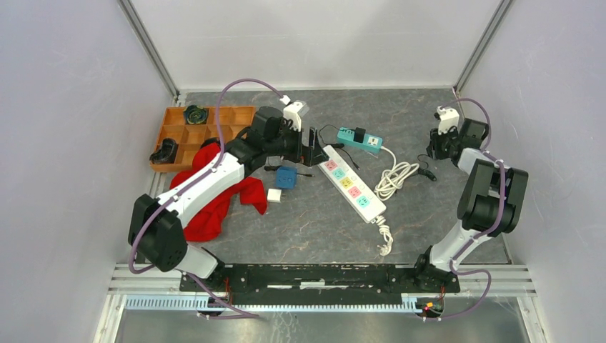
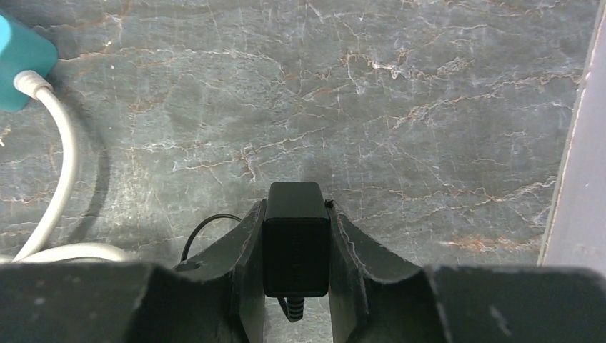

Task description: Pull the plug off the socket

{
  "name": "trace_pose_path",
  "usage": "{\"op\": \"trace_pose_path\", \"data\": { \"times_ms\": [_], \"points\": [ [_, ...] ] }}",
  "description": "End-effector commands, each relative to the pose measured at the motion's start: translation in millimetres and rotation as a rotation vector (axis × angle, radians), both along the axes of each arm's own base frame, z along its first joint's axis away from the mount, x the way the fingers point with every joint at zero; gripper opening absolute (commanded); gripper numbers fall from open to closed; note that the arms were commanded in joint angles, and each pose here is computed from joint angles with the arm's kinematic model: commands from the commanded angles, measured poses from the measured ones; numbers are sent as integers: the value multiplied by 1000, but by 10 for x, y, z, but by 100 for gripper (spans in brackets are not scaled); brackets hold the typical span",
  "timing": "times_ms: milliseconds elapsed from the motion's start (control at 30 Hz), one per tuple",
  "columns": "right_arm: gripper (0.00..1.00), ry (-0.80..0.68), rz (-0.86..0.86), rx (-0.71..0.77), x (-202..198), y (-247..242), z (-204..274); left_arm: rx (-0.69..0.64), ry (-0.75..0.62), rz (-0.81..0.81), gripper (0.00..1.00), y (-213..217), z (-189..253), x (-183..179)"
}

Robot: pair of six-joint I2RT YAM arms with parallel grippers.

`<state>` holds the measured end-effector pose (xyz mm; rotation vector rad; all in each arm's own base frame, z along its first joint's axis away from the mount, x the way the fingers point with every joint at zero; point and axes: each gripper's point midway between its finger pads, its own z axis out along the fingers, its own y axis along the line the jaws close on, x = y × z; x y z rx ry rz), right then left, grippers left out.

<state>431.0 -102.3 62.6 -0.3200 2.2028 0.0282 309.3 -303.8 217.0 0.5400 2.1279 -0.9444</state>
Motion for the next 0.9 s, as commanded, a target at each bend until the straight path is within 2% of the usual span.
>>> {"op": "trace_pose_path", "data": {
  "times_ms": [0, 100, 200, 467, 667, 733, 867],
  "points": [
    [40, -9, 6, -16, 94, -92, 53, 15, -81, -6, 100, 32, 138, 3],
    [60, -23, 19, -14, 93, -71, 108, 23, -83, -6, 100, 32, 125, -1],
    [73, -45, 33, -16, 74, -39, 191, 27, -86, -7, 100, 28, 124, -10],
    [82, -170, 158, -55, 36, 117, 590, 38, -96, -1, 100, 39, 129, -5],
    [86, -307, 591, 24, -89, 851, 908, 59, -125, 21, 100, 96, 161, 28],
    [86, -305, 791, 12, -162, 1164, 925, 65, -131, 27, 100, 113, 161, 36],
    [89, -321, 1079, -76, -175, 1603, 936, 65, -139, 32, 100, 123, 183, 41]
  ]
}}
